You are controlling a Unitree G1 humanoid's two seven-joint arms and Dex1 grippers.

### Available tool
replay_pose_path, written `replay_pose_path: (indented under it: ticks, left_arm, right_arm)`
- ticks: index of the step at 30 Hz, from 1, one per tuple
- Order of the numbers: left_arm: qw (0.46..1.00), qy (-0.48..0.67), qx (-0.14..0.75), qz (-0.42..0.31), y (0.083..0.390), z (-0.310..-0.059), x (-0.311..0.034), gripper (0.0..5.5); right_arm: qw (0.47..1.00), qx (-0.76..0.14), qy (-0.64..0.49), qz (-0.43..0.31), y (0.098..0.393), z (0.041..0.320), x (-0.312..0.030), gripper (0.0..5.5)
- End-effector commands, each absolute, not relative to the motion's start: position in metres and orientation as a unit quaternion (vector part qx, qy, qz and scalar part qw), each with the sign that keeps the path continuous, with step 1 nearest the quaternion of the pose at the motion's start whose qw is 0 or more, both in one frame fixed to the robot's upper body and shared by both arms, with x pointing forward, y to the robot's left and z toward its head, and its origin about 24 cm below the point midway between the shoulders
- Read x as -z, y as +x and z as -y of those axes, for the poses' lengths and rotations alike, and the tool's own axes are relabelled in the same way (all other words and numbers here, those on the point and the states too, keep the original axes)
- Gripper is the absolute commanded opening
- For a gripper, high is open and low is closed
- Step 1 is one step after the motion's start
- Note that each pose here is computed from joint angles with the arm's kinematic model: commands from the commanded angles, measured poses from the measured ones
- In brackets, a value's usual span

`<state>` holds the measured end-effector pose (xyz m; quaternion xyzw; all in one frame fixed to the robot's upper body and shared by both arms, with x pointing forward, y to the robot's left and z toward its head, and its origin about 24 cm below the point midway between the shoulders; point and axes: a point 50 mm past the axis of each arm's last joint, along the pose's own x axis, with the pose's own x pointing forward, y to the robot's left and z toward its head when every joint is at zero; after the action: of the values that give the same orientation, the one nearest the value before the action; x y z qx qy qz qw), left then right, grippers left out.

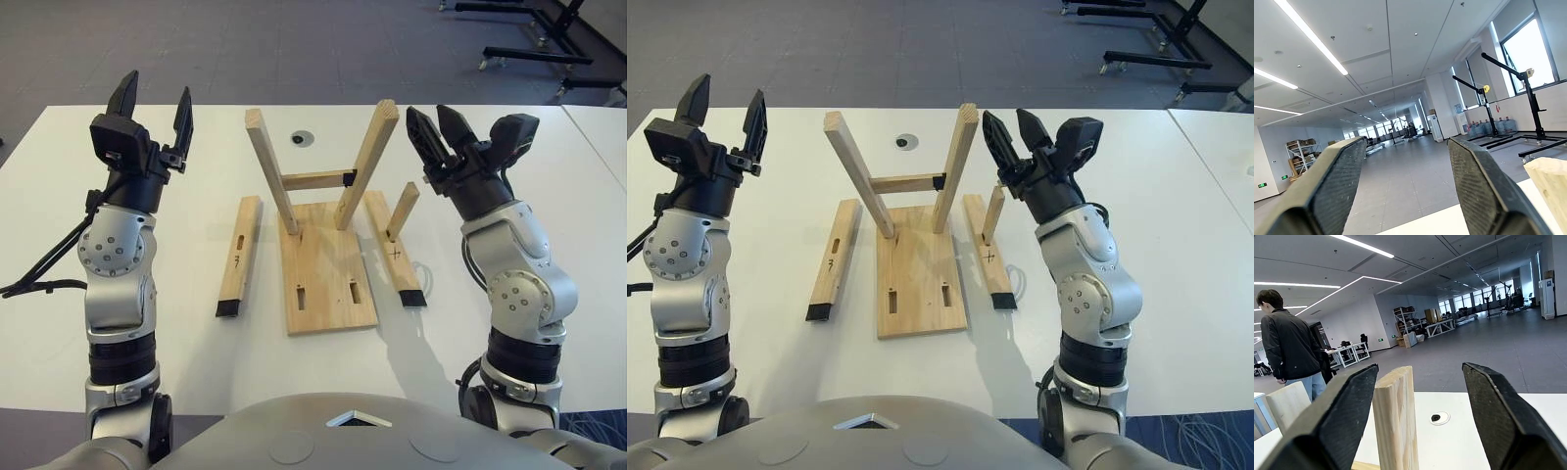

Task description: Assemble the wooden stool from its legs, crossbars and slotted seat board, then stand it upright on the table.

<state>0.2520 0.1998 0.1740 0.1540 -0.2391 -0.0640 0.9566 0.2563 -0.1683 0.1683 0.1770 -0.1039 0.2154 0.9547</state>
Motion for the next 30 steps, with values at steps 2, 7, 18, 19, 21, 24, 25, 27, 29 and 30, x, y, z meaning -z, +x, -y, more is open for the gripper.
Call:
replay_pose_path:
  ticks: [2,7,18,19,21,24,25,27,29,30]
  left_arm:
    - [0.954,0.165,0.072,0.241,0.256,-0.2,-0.176,2.97]
    - [0.954,0.165,0.072,0.24,0.257,-0.201,-0.175,2.97]
    - [0.955,0.163,0.073,0.238,0.256,-0.199,-0.174,2.97]
    - [0.955,0.164,0.072,0.238,0.256,-0.2,-0.173,2.97]
    - [0.955,0.164,0.071,0.237,0.256,-0.199,-0.173,2.97]
    - [0.955,0.163,0.067,0.238,0.255,-0.199,-0.172,2.97]
    - [0.955,0.163,0.066,0.238,0.255,-0.199,-0.172,2.97]
    - [0.955,0.163,0.066,0.239,0.255,-0.198,-0.172,2.97]
    - [0.955,0.163,0.066,0.24,0.256,-0.197,-0.172,2.97]
    - [0.955,0.163,0.066,0.24,0.256,-0.197,-0.172,2.97]
  right_arm:
    - [0.956,-0.192,0.183,0.125,0.261,0.174,-0.178,3.17]
    - [0.953,-0.181,0.182,0.16,0.264,0.171,-0.198,3.17]
    - [0.989,-0.11,0.083,0.05,0.268,0.149,-0.162,3.17]
    - [0.99,-0.103,0.085,0.054,0.269,0.151,-0.164,3.17]
    - [0.988,-0.092,0.098,0.072,0.27,0.154,-0.17,3.17]
    - [0.986,-0.081,0.113,0.097,0.272,0.159,-0.18,3.17]
    - [0.986,-0.081,0.112,0.096,0.272,0.159,-0.18,3.17]
    - [0.988,-0.083,0.106,0.072,0.274,0.156,-0.175,3.17]
    - [0.99,-0.087,0.096,0.055,0.275,0.154,-0.171,3.17]
    - [0.99,-0.089,0.093,0.054,0.276,0.153,-0.172,3.17]
